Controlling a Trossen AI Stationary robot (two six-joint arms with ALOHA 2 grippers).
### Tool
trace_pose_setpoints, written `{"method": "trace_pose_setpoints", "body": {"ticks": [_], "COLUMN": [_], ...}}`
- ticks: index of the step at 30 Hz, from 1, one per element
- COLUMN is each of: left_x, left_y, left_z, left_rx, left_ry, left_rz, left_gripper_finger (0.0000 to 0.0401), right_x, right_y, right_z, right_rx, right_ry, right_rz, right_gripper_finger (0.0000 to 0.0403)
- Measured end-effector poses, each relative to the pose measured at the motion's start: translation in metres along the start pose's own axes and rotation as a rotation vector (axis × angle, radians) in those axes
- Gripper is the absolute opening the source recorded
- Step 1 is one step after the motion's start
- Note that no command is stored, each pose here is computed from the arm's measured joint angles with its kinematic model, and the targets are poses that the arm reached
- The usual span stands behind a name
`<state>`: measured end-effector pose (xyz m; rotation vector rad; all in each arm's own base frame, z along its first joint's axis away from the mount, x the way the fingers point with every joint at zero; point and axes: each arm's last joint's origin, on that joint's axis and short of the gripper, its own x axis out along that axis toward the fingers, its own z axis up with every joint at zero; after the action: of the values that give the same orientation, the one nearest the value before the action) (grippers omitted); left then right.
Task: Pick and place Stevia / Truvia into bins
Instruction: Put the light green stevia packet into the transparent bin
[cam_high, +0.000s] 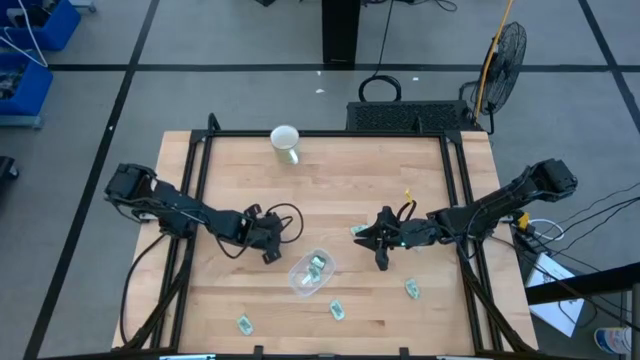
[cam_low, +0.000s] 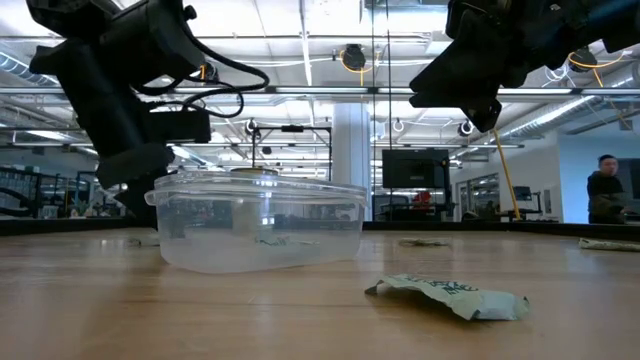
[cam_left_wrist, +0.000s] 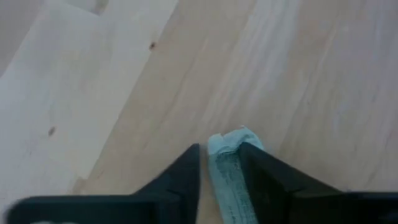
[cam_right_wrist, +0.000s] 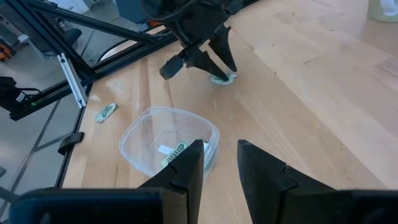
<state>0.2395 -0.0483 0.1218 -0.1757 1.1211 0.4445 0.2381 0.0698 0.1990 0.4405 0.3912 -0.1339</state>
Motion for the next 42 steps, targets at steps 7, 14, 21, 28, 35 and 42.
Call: {"method": "trace_pose_setpoints", "body": {"ticks": [7,14,21,28,35,42], "left_x": [-0.015,-0.050,-0.076,-0.059,-0.027,-0.022], "left_y": [-0.003,-0.036,-0.068,-0.085,-0.091,-0.089], "left_z": [0.010,0.039,0.047,0.044,0.039,0.041], "left_rx": [-0.015,0.032,0.137,0.136,0.151,0.144], "left_ry": [-0.018,-0.177,-0.376,-0.372,-0.304,-0.292], "left_rz": [-0.095,-0.277,-0.443,-0.472,-0.435,-0.417], "left_gripper_finger": [0.0012,0.0005,0.0004,0.0005,0.0014,0.0075], "right_x": [0.000,0.000,0.000,0.000,0.000,0.000], "right_y": [0.000,0.000,0.000,0.000,0.000,-0.001], "right_z": [0.000,0.001,0.001,0.001,0.002,0.000], "right_rx": [0.000,0.004,0.004,0.004,0.006,0.000], "right_ry": [0.000,-0.007,-0.007,-0.007,-0.012,0.002], "right_rz": [0.000,0.004,0.002,0.002,0.006,-0.002], "right_gripper_finger": [0.0093,0.0093,0.0093,0.0093,0.0093,0.0093]}}
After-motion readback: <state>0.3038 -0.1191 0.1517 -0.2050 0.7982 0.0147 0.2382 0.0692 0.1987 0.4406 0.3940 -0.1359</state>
